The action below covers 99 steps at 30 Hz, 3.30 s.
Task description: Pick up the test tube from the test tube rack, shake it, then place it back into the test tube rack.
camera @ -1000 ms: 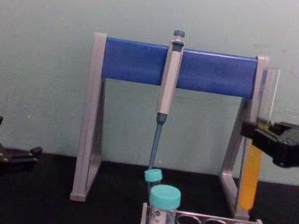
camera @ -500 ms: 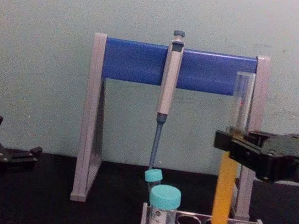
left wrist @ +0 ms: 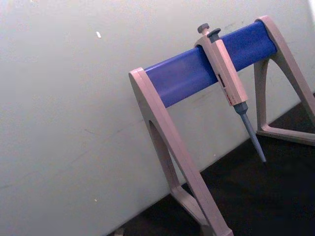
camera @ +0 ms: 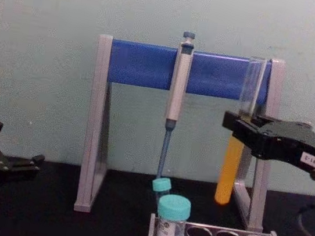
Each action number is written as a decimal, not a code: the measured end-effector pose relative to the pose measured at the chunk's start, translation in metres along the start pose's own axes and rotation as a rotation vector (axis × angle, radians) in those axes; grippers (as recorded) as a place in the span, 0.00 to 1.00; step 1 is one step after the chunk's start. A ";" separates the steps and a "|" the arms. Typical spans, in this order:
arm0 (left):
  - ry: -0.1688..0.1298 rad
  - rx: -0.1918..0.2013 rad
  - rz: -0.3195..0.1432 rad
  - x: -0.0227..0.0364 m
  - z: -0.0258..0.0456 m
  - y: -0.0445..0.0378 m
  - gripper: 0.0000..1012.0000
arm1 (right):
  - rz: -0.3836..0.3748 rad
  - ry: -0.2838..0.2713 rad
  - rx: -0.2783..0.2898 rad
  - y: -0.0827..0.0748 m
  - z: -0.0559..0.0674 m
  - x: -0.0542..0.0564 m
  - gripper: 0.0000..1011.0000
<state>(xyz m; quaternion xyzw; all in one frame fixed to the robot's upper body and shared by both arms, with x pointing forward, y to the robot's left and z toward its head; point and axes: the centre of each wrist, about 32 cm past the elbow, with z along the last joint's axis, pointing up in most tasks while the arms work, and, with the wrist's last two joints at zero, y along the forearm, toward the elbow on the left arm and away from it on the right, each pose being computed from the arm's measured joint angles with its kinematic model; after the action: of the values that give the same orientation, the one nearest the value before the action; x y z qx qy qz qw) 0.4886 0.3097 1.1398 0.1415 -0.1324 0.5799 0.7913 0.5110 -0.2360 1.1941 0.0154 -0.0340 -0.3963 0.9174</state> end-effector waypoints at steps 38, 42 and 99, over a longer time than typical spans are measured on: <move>0.000 0.000 0.000 0.0000 0.0000 0.0000 0.99 | -0.056 -0.018 -0.014 -0.005 0.001 0.006 0.23; 0.000 0.000 0.000 0.0000 0.0000 0.0000 0.99 | -0.056 -0.017 -0.013 -0.005 0.002 0.006 0.23; 0.000 0.000 0.000 0.0000 0.0000 0.0000 0.99 | 0.032 0.019 -0.036 -0.023 0.005 0.003 0.23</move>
<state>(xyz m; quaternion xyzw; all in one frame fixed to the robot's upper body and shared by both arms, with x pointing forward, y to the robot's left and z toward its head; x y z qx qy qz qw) 0.4886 0.3097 1.1398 0.1415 -0.1325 0.5799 0.7913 0.4960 -0.2543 1.1982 0.0020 -0.0184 -0.3822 0.9239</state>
